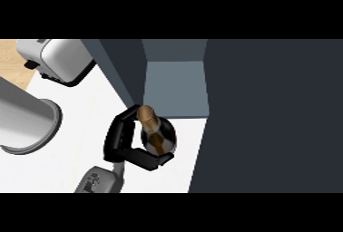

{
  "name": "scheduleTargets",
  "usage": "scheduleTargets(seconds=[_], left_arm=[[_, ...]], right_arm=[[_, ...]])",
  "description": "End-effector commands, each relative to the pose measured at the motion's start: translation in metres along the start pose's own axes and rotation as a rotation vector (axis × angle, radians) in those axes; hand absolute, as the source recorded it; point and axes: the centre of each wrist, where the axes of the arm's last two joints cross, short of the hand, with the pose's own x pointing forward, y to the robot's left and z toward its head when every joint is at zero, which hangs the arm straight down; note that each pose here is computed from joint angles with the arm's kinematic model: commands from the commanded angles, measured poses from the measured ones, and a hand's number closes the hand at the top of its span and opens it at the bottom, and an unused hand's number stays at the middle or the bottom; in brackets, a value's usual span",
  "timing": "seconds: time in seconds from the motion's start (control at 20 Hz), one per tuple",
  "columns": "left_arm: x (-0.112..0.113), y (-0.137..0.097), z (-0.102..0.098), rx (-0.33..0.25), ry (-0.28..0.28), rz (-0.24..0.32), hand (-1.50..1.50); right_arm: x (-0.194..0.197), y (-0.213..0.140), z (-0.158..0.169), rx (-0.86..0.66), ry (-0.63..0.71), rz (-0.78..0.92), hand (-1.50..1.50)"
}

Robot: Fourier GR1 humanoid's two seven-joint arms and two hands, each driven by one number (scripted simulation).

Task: Pick up the wine, place it into the cabinet and close the cabinet

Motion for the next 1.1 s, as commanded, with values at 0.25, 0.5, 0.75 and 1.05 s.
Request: scheduleTargets(seconds=[0.25, 0.5, 0.75, 1.05], left_arm=[[-0.005, -0.006, -0.04, -0.017, 0.008, -0.038, 1.5], [-0.014, -0.007, -0.063, -0.009, 0.052, -0.049, 1.5], [-0.013, -0.018, -0.083, -0.02, 0.036, -0.037, 1.5], [-0.007, -0.024, -0.116, 0.001, 0.071, -0.009, 1.5]], right_arm=[[0.046, -0.007, 0.028, 0.022, -0.027, -0.107, -1.5], [0.047, -0.011, 0.028, 0.024, -0.043, -0.116, -1.5], [0.039, -0.008, 0.024, 0.03, -0.049, -0.126, -1.5], [0.046, -0.012, 0.024, 0.054, -0.064, -0.118, -1.5]])
